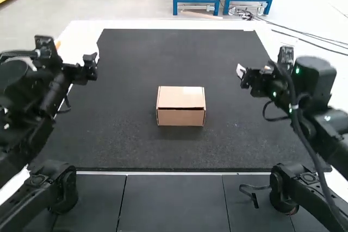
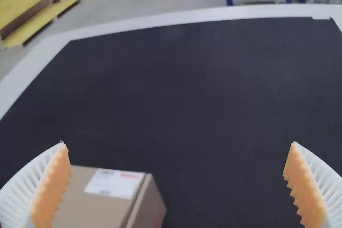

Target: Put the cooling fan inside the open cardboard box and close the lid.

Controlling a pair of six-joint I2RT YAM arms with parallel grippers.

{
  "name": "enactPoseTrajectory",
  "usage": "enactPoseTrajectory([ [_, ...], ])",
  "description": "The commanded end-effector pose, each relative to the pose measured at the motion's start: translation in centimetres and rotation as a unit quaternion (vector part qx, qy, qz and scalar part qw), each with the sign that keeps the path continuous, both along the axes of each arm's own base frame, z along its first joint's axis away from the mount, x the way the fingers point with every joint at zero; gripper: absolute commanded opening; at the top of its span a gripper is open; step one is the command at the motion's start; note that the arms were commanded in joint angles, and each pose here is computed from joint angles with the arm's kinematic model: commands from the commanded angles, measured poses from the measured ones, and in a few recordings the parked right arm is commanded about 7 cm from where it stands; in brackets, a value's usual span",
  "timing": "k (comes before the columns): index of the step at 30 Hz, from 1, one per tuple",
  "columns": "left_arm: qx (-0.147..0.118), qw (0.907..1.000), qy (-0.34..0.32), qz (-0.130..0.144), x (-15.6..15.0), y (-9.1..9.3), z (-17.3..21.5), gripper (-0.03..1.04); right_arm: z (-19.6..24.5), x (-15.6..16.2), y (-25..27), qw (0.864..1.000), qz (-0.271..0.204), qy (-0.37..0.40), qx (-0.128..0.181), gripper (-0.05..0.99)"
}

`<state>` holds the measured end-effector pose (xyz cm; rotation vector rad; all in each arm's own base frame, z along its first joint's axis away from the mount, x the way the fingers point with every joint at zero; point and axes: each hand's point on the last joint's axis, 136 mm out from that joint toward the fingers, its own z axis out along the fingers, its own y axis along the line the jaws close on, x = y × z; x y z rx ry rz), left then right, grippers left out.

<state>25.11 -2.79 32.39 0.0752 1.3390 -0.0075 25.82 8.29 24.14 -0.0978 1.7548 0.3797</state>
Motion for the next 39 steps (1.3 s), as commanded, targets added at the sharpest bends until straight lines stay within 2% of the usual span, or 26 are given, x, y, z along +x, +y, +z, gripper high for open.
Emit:
enactPoseTrajectory([
  [1, 0.0, 0.9996, -0.025, 0.012, -1.0, 0.6, 0.1, 0.96, -0.9, -0.2, -0.7, 1.0, -0.013, -0.019, 0.001, 0.91],
  [4, 0.012, 0.9994, -0.03, 0.009, -1.7, 0.5, -1.1, 0.96, -2.0, -0.5, -0.9, 1.0, -0.018, -0.025, 0.004, 0.91],
  [7, 0.015, 0.9978, -0.065, -0.002, -3.3, 0.4, -0.8, 0.96, -2.4, -0.9, -1.6, 0.998, -0.034, -0.045, 0.009, 0.91],
  [10, 0.028, 0.9955, -0.089, -0.013, -4.1, 0.0, -1.0, 0.96, -3.5, -1.2, -2.2, 0.997, -0.044, -0.057, 0.011, 0.91],
  [13, 0.035, 0.9946, -0.094, -0.027, -4.1, -0.6, -1.2, 0.96, -3.1, -1.2, -2.9, 0.995, -0.058, -0.078, 0.011, 0.91],
  [14, 0.042, 0.9941, -0.09, -0.044, -4.0, -1.2, -1.6, 0.96, -2.9, -1.3, -3.0, 0.995, -0.059, -0.084, 0.012, 0.91],
  [15, 0.047, 0.994, -0.086, -0.049, -3.9, -1.4, -2.0, 0.96, -2.5, -1.4, -3.1, 0.994, -0.06, -0.094, 0.012, 0.91],
  [20, 0.062, 0.9937, -0.079, -0.048, -3.4, -1.1, -3.3, 0.96, -1.4, -1.4, -4.6, 0.985, -0.084, -0.147, -0.002, 0.91],
  [23, 0.075, 0.9919, -0.074, -0.072, -3.3, -1.6, -3.8, 0.96, -2.4, -1.1, -5.2, 0.985, -0.092, -0.149, -0.004, 0.91],
  [25, 0.067, 0.9913, -0.057, -0.098, -3.2, -2.2, -4.7, 0.96, -2.9, -1.0, -5.4, 0.985, -0.095, -0.145, -0.006, 0.91],
  [28, 0.042, 0.9944, -0.033, -0.092, -2.5, -1.5, -6.3, 0.96, -3.4, -0.9, -5.5, 0.986, -0.097, -0.138, -0.012, 0.91],
  [30, 0.01, 0.9955, -0.024, -0.091, -2.2, -1.1, -7.3, 0.96, -4.1, -0.9, -5.6, 0.986, -0.098, -0.134, -0.025, 0.91],
  [31, 0.006, 0.9958, -0.015, -0.091, -2.0, -1.0, -7.9, 0.96, -4.6, -0.9, -5.7, 0.986, -0.098, -0.132, -0.03, 0.91],
  [33, -0.014, 0.996, -0.004, -0.088, -1.7, -0.7, -8.9, 0.96, -5.2, -1.0, -5.1, 0.987, -0.08, -0.134, -0.035, 0.91],
  [36, -0.031, 0.9964, 0.013, -0.078, -1.4, -0.2, -9.8, 0.96, -7.1, -1.0, -4.9, 0.984, -0.073, -0.142, -0.076, 0.91],
  [38, -0.047, 0.9956, 0.04, -0.07, -1.1, 0.2, -11.0, 0.96, -7.6, -0.8, -6.0, 0.983, -0.103, -0.136, -0.071, 0.91],
  [39, -0.053, 0.9944, 0.062, -0.067, -0.9, 0.4, -12.1, 0.96, -7.9, -0.8, -6.5, 0.981, -0.116, -0.133, -0.08, 0.91],
])
